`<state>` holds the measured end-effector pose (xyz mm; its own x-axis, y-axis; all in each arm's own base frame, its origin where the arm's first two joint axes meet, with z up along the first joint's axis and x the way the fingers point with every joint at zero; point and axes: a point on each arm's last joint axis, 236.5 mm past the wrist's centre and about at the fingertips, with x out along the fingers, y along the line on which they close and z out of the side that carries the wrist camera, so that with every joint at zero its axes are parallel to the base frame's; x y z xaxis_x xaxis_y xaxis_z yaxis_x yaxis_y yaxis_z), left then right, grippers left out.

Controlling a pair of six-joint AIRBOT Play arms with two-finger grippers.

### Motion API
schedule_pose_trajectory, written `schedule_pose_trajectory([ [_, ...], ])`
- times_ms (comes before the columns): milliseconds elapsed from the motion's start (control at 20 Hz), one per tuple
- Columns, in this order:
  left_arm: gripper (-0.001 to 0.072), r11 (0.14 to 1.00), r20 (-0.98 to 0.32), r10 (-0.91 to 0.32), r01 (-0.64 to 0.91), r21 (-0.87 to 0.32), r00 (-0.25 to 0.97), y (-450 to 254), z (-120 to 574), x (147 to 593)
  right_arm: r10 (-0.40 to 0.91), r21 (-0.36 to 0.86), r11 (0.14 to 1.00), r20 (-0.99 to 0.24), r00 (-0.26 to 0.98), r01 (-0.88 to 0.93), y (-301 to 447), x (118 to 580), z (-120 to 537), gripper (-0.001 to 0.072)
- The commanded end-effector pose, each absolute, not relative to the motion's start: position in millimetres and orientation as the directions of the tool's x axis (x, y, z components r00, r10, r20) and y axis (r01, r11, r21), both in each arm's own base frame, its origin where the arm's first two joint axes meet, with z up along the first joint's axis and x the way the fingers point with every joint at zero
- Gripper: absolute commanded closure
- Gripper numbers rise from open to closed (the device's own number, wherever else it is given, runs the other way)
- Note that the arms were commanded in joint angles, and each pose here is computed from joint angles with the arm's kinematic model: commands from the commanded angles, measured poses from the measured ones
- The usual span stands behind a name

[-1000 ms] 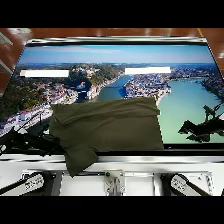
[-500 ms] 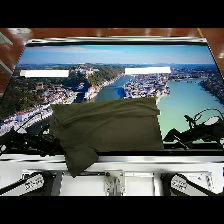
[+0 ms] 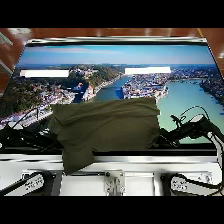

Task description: Fold the shirts.

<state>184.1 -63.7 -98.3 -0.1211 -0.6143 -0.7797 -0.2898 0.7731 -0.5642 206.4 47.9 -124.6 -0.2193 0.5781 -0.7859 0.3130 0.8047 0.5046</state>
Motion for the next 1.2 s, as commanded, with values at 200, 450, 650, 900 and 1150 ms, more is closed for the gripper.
schedule_pose_trajectory([
  [200,0.0670,0.768,-0.786,-0.593,-0.169,-0.618,0.178,-45.6,-20.4,289.6,0.457,0.464,0.881,-0.885,0.087,0.087,30.9,326.7,-68.8,0.0657],
  [450,0.0670,0.734,-0.740,-0.606,-0.154,-0.662,0.292,-49.6,-4.9,361.7,0.257,0.261,0.965,-0.927,0.272,-0.024,33.2,432.7,-45.7,0.0657],
  [650,0.0670,0.716,-0.743,-0.615,-0.208,-0.667,0.264,-39.7,-26.2,398.1,0.251,0.261,0.965,-0.936,0.247,0.010,32.5,464.8,-69.9,0.0656],
  [900,0.0669,0.690,-0.755,-0.601,-0.306,-0.656,0.262,-28.8,-61.8,425.9,0.250,0.277,0.958,-0.933,0.259,0.072,31.8,479.4,-94.5,0.0654],
  [1150,0.0110,0.685,-0.751,-0.627,-0.312,-0.658,0.206,-33.0,-66.4,416.5,0.268,0.303,0.951,-0.905,0.330,0.058,28.2,492.5,-74.7,0.0073],
])
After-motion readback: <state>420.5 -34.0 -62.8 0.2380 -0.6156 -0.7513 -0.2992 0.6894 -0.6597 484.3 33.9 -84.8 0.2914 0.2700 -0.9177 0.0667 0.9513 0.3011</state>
